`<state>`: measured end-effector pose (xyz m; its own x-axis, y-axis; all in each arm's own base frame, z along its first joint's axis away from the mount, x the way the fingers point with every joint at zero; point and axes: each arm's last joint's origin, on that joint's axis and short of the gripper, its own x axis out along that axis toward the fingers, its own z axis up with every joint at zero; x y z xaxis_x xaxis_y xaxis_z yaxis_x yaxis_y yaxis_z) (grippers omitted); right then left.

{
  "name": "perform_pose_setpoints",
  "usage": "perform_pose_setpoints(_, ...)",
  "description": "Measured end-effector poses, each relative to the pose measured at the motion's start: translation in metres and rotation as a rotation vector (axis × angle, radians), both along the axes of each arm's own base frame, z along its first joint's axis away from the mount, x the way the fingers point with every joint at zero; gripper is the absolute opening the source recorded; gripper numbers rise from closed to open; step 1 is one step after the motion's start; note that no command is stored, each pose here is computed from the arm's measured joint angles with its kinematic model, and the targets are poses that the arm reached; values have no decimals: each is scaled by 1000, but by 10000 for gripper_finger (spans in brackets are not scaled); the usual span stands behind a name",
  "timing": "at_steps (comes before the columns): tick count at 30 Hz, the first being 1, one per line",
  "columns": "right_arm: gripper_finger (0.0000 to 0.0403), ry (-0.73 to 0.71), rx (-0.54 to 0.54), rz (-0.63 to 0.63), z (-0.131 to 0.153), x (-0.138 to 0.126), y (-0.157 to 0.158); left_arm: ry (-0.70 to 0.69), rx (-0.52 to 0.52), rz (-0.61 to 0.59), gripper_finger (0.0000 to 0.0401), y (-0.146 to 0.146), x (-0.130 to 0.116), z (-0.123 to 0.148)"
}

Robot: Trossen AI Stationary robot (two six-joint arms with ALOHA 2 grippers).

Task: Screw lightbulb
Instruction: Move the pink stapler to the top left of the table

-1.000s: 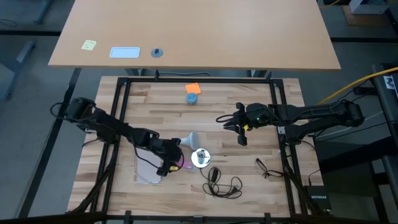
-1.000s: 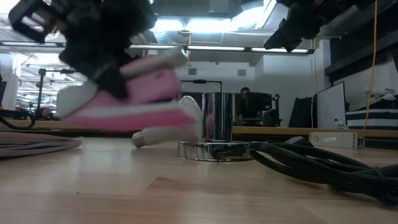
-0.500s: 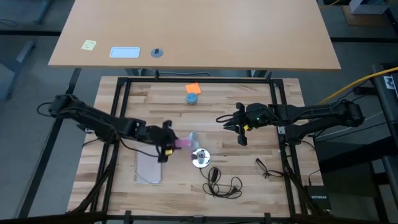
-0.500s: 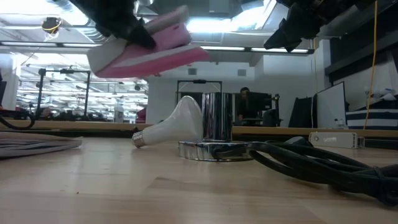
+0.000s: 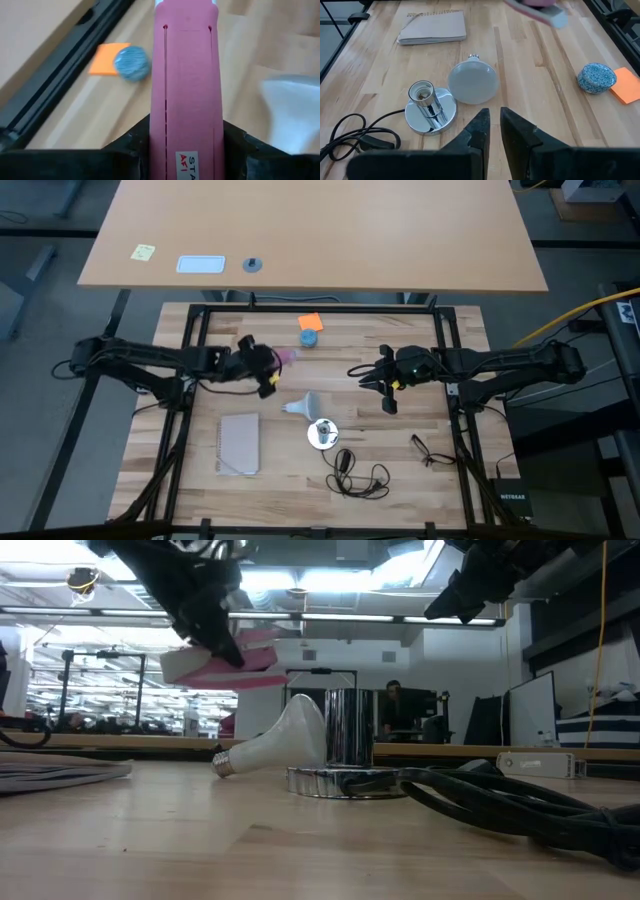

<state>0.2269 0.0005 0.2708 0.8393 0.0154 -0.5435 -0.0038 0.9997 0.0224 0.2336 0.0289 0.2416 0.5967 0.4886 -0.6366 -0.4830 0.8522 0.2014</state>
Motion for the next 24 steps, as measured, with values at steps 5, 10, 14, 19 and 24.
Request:
perform_pose_setpoints(5,50,0,0,0,0,0,0,-20,2,105,143,24,-3,1)
perform_pose_setpoints(10,50,0,0,0,0,0,0,-3,0,188,138,44,-6,-2)
perform_pose_setpoints(14,50,-1,-5,-7,0,0,0,29,-9,243,139,59,-6,-10)
perform_pose_setpoints(19,50,0,-8,-11,0,0,0,99,-70,273,146,76,-2,-30)
perform_pose_setpoints(24,50,1,-8,-10,0,0,0,145,-117,289,138,91,7,-54)
